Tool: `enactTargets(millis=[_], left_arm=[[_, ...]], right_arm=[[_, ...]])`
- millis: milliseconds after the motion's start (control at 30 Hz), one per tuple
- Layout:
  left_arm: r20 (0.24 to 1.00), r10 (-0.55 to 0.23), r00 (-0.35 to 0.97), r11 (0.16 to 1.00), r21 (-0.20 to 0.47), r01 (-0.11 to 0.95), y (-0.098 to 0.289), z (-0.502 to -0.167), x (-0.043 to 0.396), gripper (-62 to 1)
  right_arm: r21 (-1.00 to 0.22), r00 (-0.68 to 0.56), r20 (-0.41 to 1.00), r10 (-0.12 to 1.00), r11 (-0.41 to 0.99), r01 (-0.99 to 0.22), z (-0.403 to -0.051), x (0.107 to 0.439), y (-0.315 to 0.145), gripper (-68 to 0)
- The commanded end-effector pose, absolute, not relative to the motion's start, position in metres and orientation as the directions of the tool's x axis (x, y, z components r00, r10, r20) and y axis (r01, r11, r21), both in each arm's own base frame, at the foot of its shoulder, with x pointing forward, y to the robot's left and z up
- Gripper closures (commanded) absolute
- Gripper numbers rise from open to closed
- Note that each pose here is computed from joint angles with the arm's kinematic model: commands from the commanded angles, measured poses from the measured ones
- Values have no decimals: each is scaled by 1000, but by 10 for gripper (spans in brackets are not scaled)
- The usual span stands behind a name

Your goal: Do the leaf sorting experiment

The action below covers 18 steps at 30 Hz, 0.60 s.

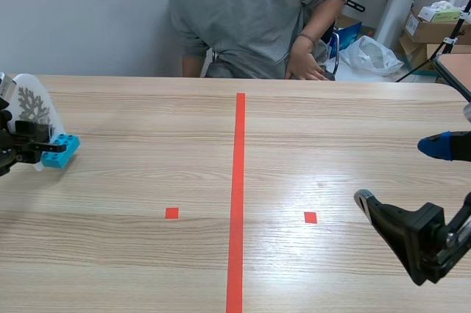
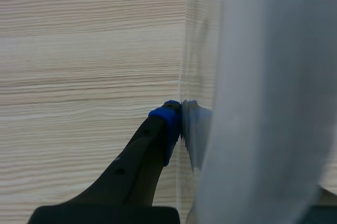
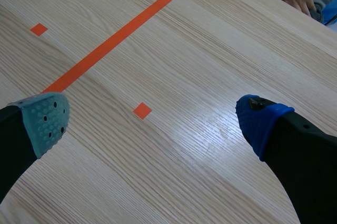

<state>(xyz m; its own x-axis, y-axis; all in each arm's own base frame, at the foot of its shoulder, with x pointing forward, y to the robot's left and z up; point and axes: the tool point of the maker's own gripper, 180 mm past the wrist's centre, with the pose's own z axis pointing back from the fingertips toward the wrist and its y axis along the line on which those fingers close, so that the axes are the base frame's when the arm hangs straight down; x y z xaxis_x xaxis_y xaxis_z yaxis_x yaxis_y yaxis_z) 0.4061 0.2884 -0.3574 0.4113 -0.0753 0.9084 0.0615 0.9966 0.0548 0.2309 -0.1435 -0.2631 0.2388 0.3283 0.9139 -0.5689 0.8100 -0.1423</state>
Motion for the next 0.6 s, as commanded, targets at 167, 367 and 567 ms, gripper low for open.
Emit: enactTargets(millis=[167,367,567], left_arm=[[926,-70,371,997,81,-16,307,-341,417,-42],[908,-124,400,987,154,-46,316,-347,414,-42],[900,-133,415,985,168,-48,310,-355,412,-42]], right_arm=[[-148,211,926,312,817,-558,-254,236,-145,-679],[-148,211,926,312,817,-558,-254,236,-145,-679],[-148,211,926,312,817,-558,-254,236,-145,-679]])
